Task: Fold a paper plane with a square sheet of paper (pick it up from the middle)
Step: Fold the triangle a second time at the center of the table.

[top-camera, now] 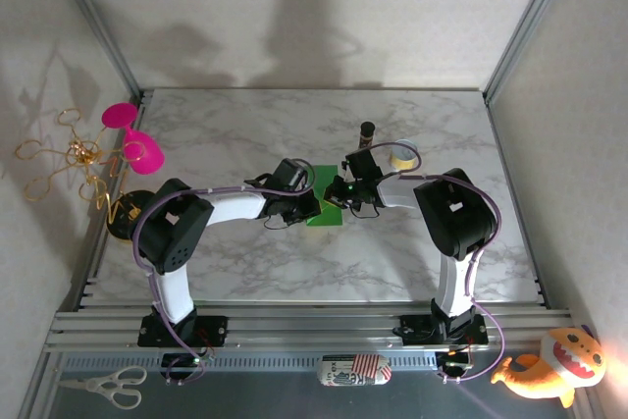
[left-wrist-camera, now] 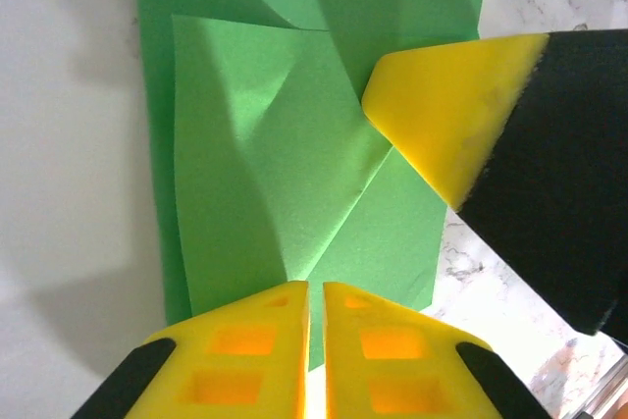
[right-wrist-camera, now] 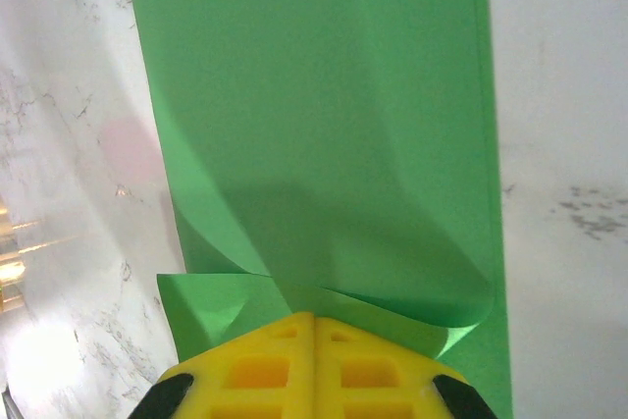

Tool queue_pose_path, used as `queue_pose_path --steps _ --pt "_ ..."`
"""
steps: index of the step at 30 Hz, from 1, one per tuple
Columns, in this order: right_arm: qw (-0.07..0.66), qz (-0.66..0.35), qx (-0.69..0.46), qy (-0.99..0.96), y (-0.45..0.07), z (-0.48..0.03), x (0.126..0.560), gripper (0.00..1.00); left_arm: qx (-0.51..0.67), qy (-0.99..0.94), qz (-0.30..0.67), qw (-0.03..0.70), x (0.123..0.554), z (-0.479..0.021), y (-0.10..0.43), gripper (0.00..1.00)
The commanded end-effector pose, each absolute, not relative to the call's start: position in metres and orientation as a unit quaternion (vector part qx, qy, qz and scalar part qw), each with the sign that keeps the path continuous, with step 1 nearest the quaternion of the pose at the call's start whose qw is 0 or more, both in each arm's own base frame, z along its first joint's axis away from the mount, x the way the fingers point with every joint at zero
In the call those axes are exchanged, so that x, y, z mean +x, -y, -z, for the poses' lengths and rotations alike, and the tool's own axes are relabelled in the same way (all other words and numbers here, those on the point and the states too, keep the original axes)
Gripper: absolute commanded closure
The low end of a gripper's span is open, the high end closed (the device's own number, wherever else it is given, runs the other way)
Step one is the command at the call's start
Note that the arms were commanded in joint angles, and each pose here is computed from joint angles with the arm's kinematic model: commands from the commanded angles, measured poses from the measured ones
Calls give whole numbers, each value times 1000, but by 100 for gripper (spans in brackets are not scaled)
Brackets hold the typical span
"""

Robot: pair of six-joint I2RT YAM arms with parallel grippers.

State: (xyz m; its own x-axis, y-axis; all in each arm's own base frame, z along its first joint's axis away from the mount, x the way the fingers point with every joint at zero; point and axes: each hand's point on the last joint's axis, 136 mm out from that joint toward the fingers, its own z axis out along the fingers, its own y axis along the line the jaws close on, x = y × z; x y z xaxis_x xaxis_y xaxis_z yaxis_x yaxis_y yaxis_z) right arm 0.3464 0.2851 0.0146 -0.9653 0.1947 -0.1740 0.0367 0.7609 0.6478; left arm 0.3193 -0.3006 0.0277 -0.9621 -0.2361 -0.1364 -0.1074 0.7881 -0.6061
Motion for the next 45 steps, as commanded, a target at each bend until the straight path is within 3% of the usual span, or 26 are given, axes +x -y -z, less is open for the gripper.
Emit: queue_pose_path --steps 1,13,30,39,45 --pt "45 -217 107 -969 -239 55 310 97 -91 -944 305 85 309 -13 299 88" --pt "40 -215 106 -970 -239 57 309 97 -83 -956 273 67 295 8 284 90" --pt "40 -212 102 -971 -239 57 311 97 7 -985 171 -2 230 21 228 93" --pt "42 -217 102 -970 -241 56 312 97 -9 -961 253 110 287 -52 259 93" --pt "42 -220 104 -969 -242 55 312 97 -48 -945 292 137 318 -53 282 93"
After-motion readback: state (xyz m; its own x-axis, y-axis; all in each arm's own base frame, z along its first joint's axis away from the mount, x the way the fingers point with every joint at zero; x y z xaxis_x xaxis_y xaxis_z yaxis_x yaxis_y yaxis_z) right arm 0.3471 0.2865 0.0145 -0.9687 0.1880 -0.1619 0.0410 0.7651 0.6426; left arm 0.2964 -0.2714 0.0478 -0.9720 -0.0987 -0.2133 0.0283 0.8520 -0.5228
